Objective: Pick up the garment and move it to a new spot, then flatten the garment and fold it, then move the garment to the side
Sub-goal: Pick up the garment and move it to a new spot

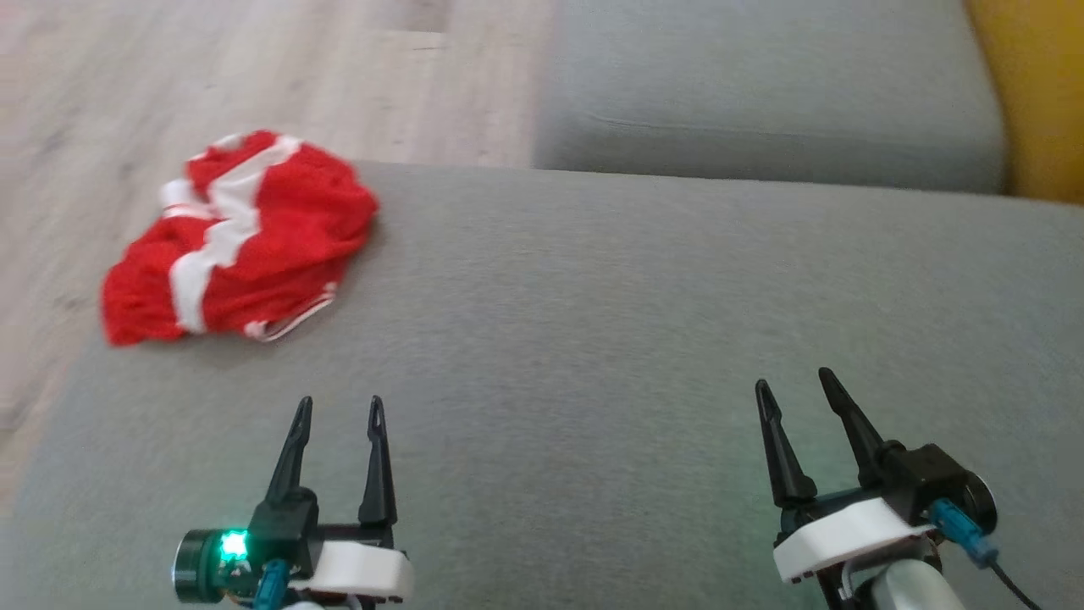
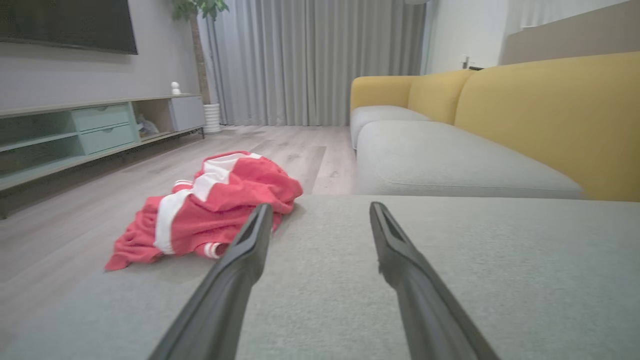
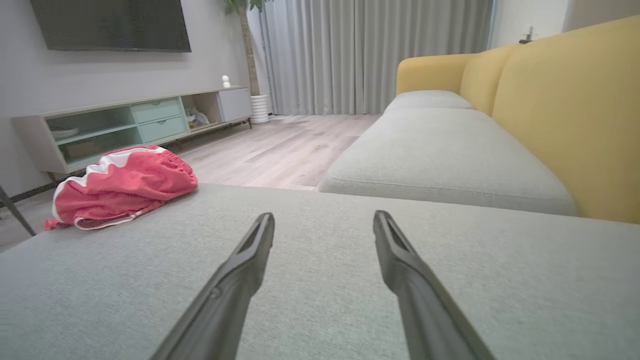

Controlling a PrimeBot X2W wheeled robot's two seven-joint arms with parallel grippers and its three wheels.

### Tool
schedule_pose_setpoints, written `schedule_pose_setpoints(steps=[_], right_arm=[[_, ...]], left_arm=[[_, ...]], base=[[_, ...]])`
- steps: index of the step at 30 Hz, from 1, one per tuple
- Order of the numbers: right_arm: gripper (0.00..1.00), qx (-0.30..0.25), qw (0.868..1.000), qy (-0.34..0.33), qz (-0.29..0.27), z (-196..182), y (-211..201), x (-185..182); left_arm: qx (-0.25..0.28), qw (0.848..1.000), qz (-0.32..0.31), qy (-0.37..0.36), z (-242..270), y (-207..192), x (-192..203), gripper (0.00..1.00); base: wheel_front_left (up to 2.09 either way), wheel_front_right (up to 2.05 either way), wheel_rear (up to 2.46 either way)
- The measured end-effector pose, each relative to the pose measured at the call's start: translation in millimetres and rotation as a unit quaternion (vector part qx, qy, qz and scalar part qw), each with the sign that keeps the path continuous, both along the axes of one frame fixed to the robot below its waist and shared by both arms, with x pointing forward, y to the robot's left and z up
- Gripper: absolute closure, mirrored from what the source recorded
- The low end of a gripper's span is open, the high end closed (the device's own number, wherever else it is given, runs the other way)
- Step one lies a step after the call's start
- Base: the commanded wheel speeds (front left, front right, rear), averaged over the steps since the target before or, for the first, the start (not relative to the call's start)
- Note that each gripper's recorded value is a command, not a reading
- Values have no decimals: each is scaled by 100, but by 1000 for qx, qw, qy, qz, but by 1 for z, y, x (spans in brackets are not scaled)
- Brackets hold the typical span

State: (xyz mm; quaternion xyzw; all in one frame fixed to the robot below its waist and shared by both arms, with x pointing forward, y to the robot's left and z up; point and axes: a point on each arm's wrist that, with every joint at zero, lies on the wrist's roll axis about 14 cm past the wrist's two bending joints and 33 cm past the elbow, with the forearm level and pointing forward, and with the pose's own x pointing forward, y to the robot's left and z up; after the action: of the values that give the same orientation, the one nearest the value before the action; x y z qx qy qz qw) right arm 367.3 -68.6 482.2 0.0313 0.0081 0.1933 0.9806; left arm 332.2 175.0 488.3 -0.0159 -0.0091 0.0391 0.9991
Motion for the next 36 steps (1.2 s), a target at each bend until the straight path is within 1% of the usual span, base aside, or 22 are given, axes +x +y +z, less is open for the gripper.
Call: schedule_pose_setpoints(steps=[9,17,22,26,28,30,34,36], right_arm=[[0,5,996,-4,91,5,61,3],[0,5,987,1,158,3,105,-4],[0,5,985,12,174,-5,117,-3],[0,-4,984,16,178,-11,119,0],[0,-13,984,15,178,-15,118,4],[0,-21,984,12,177,-19,118,12],[0,-21,989,-2,149,-18,109,44],[0,-29,990,-11,137,-19,102,59]], left_arm=[[9,996,89,2,-3,54,-41,0],[4,986,169,8,-9,96,-82,0],[6,980,197,15,-11,110,-93,0],[1,977,211,-1,0,117,-94,0],[8,978,207,-32,22,120,-84,0],[30,977,193,-83,60,124,-63,0],[102,964,147,-199,154,123,-6,0],[138,959,107,-223,180,115,26,0]], base=[[0,0,0],[0,0,0],[0,0,0],[0,0,0],[0,0,0],[0,0,0],[0,0,0],[0,0,0]])
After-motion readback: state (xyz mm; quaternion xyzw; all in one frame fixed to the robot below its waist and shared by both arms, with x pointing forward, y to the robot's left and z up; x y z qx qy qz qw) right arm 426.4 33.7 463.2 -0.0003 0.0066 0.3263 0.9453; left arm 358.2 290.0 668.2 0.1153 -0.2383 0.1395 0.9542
